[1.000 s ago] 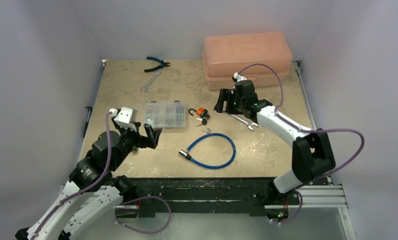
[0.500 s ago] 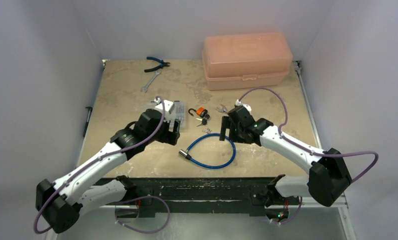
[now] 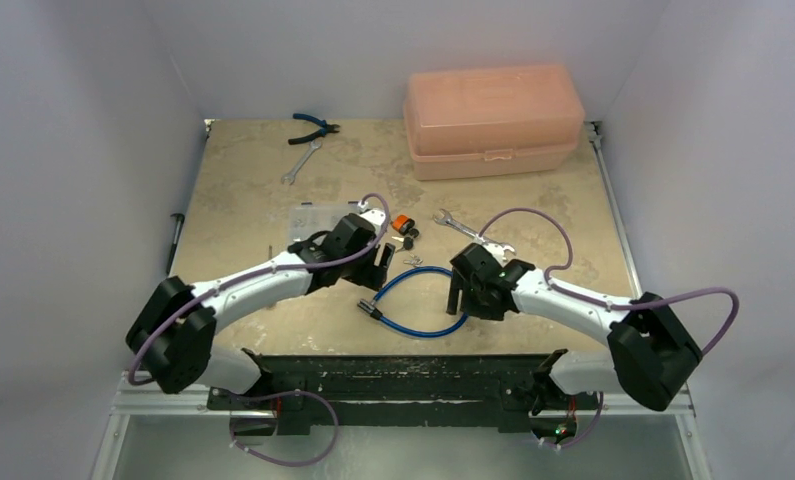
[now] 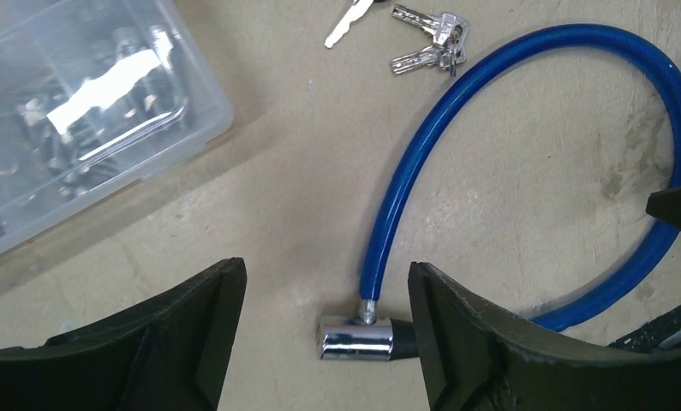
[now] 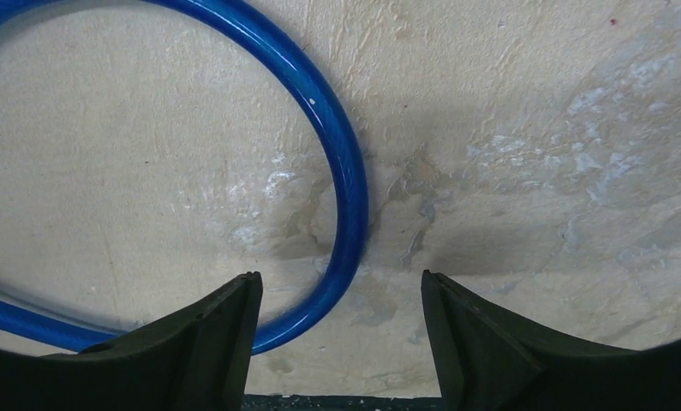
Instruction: Unlock with the key
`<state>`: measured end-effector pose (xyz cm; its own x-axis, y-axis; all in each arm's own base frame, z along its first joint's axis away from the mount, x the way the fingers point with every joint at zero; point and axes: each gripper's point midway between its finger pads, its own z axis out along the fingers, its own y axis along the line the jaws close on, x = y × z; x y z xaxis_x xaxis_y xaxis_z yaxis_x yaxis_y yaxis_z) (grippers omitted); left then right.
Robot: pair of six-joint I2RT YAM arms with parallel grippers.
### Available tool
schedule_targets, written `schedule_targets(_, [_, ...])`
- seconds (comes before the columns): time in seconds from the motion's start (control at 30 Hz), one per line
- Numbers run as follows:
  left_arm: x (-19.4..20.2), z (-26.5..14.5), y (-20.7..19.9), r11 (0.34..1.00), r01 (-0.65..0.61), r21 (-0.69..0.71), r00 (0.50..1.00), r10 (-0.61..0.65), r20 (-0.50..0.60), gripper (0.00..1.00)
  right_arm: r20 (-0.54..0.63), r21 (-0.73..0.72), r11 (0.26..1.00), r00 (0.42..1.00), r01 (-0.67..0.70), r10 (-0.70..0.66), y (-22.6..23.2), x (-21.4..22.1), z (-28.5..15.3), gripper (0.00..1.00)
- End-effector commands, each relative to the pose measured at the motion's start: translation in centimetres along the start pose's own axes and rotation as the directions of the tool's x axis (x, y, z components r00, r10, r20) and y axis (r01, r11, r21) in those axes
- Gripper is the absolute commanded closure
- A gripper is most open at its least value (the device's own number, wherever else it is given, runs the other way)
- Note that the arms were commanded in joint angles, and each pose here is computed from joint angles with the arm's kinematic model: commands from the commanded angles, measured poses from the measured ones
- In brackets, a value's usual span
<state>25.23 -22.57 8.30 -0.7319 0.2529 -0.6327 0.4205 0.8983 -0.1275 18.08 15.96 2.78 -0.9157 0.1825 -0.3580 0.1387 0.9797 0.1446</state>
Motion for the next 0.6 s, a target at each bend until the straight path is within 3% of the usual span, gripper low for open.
schedule_targets(0.0, [-2.0,2.2,-2.7,0.999,-0.01,0.052,0.999,0.008,0.046,0.29,0.032,-0.006,1.0,0.999,-0.015,0.015,0.7,-0.8,1.0,0.27])
schedule_targets(0.1, [-0.2,4.0,-3.6,0.998,-0.041,0.046,0.999,0.042,-0.013,0.31,0.029,0.0,1.0,1.0,0.001,-0.001,0.8,-0.8,1.3,0.34])
schedule_targets(0.23, [1.8,5.6,-4.0,0.996,-0.083,0.018,0.995,0.084,-0.062,0.32,0.024,0.027,0.999,1.0,0.017,-0.018,0.4,-0.8,1.7,0.51])
schedule_targets(0.37, [3.3,6.7,-3.9,0.995,-0.098,-0.009,0.99,0.097,-0.098,0.44,0.01,0.048,0.999,1.0,0.024,-0.025,0.0,-0.4,2.1,0.68])
schedule_targets(0.57, [4.9,7.2,-5.1,0.995,-0.098,0.022,0.988,0.1,-0.121,0.77,0.1,0.09,0.996,0.995,0.008,-0.017,-0.8,-2.3,1.1,0.75])
